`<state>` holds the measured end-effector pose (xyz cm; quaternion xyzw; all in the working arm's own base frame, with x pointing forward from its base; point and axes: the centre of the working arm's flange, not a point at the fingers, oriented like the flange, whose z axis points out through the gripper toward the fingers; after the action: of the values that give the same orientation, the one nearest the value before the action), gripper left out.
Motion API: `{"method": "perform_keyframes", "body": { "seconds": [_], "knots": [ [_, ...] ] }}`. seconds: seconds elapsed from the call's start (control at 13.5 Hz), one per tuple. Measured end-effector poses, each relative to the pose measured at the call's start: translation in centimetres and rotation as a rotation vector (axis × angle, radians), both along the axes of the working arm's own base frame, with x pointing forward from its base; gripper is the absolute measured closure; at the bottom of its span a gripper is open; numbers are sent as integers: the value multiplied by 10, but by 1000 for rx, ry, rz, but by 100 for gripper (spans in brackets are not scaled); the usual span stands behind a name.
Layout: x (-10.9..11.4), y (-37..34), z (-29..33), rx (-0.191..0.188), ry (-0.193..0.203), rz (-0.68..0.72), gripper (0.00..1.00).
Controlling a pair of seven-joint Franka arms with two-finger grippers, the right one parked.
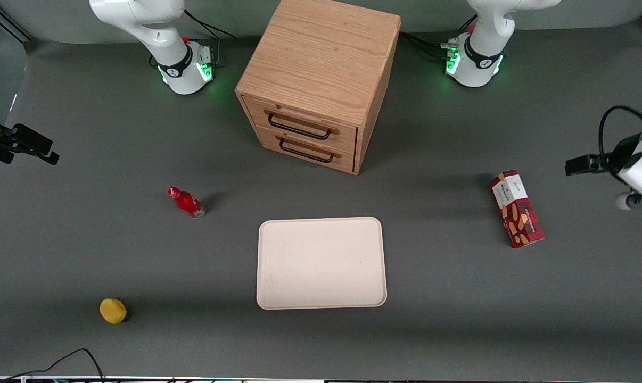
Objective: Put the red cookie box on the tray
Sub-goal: 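Move the left gripper toward the red plaid shortbread box, then lower the open left gripper over the box and close on it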
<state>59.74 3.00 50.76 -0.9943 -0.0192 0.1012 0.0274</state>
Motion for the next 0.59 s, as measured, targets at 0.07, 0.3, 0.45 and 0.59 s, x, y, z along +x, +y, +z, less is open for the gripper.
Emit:
{"method": "perform_keyframes", "body": {
  "seconds": [0.07, 0.3, 0.45, 0.59],
  "knots": [
    [5, 2, -20, -2, -10, 16, 0],
    [9, 1, -77, -29, -48, 74, 0],
    [13, 1, -110, -36, -73, 103, 0],
    [18, 9, -141, -52, -95, 135, 0]
  ]
}}
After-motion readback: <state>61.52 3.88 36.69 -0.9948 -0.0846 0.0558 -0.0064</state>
